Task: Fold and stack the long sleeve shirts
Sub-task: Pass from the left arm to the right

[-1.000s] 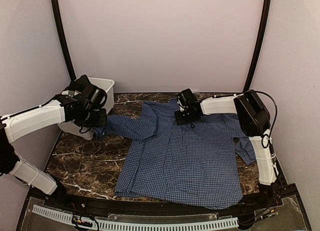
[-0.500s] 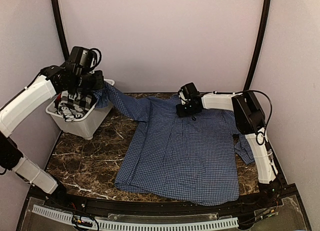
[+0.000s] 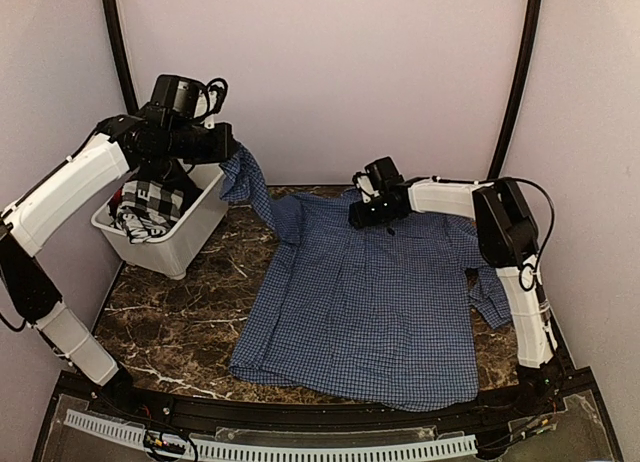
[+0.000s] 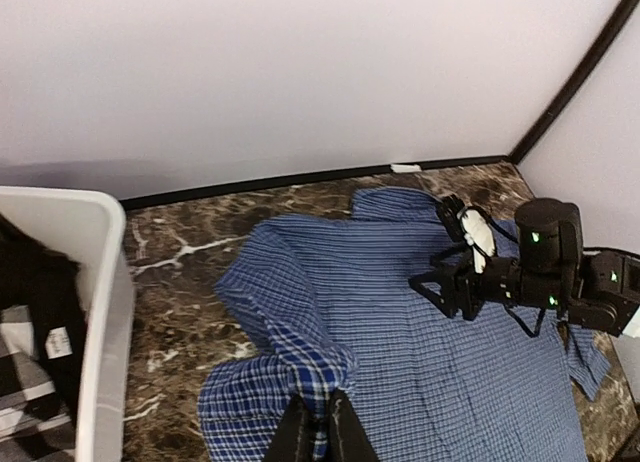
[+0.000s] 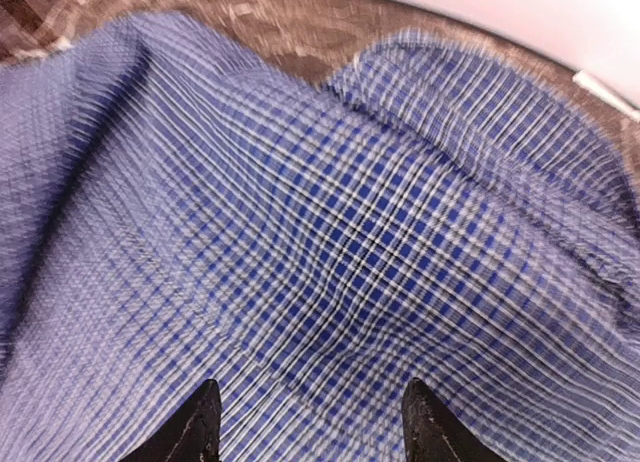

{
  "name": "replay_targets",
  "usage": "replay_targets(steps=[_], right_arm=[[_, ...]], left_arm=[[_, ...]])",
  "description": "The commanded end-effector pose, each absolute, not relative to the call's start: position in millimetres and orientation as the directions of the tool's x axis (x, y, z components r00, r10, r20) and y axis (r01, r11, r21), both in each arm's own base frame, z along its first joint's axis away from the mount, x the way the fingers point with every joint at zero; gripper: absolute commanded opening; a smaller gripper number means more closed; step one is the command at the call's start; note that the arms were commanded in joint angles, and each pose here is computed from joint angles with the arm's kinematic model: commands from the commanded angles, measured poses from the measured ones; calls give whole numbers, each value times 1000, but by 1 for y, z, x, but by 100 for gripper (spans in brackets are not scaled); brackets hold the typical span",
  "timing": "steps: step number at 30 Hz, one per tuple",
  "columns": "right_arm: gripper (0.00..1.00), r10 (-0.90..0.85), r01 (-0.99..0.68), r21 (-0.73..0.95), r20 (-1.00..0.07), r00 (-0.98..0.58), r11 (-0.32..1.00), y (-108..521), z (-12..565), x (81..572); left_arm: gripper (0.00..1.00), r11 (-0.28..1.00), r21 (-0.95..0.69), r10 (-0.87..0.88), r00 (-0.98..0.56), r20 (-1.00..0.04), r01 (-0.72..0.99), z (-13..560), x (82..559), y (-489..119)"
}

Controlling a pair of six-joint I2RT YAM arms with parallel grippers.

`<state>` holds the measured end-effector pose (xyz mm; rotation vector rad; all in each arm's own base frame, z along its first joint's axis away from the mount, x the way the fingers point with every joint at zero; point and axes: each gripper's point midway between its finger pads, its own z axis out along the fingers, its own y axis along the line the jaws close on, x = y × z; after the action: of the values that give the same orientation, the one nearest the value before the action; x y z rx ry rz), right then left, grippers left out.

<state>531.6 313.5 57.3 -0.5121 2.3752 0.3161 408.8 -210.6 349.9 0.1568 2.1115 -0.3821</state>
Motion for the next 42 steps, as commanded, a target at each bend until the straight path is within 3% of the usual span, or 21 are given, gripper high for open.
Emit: replay_targets(steps=[1,12,27,42], right_arm=[[59,-175,-467,156,-788,-590,870,318,151,525],[59,-108,-521,239,-828,-550,820,315,193,449],[61,-99,-651,249,-888,-448,718,348,224,340],[61,-107,-630,230,-887,-450,742,399,211,349]], left_arm=[[7,818,-277,45,-535,-844,505,354,395,-279],[7,661,-395,141,-623,-769,638,295,380,-376],[7,631,-471,141,-688,-712,616,269,385,-398],[7,613,-487,139,-691,-710,623,275,377,-405]])
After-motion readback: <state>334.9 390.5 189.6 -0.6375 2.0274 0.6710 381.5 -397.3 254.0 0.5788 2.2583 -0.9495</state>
